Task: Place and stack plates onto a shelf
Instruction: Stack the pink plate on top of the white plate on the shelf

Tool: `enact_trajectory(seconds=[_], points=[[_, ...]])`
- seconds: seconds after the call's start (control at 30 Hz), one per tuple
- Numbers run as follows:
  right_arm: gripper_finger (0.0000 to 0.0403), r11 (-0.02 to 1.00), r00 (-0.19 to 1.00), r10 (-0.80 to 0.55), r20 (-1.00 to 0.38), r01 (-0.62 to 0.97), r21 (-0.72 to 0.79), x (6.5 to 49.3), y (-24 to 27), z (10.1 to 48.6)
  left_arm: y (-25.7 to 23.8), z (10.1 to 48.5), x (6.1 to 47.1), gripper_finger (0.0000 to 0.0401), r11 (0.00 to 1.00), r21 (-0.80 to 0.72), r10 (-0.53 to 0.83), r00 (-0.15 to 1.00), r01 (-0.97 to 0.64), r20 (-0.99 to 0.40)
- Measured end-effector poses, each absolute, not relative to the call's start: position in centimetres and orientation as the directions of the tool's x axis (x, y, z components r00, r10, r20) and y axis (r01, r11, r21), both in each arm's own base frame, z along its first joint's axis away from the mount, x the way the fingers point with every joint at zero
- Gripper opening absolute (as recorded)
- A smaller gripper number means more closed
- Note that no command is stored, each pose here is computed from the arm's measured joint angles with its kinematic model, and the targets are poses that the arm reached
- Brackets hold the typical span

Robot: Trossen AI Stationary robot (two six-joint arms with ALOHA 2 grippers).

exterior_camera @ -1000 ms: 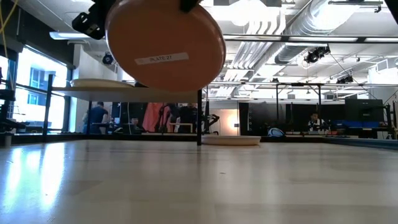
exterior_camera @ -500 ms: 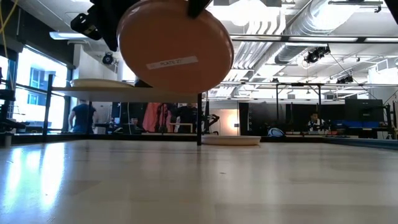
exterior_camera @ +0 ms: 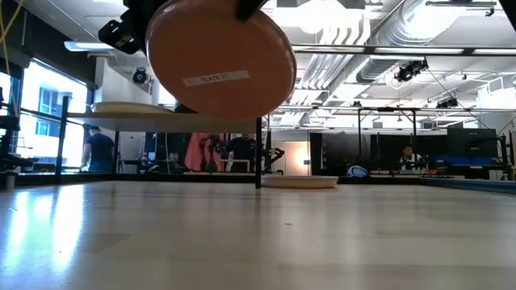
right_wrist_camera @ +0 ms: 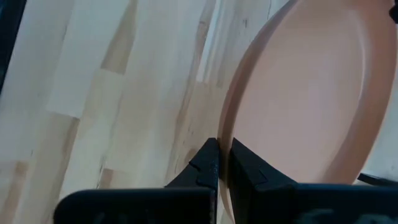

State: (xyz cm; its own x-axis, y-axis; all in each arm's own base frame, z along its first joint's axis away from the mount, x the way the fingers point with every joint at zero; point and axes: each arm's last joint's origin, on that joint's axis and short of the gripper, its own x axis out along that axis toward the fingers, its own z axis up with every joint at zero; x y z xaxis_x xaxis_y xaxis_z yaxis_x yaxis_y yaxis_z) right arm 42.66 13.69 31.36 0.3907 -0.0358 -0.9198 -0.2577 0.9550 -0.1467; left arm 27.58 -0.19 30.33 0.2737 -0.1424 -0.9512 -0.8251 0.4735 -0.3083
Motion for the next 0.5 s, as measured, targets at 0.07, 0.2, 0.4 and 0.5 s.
enact_trajectory(seconds=[0.07,0.2,0.4,0.5], points=[[0.0,0.955,0.393,-0.048,-0.918,-0.252,-0.157,42.67,13.65,31.37,-0.19,30.26,27.62,0.0049,0.474,-0.305,-0.142,0.27,-0.826,-0.952],[0.0,0.957,0.395,-0.057,-0.917,-0.24,-0.163,42.67,13.64,31.37,-0.19,30.28,27.61,0.0049,0.477,-0.305,-0.142,0.271,-0.824,-0.952],[0.0,0.965,0.385,-0.073,-0.92,-0.204,-0.162,42.54,13.56,31.32,-0.19,30.27,27.63,0.0049,0.49,-0.306,-0.142,0.271,-0.816,-0.952],[0.0,0.965,0.394,-0.079,-0.916,-0.199,-0.169,42.61,13.56,31.35,-0.03,30.27,27.62,0.0049,0.486,-0.305,-0.141,0.271,-0.819,-0.952]])
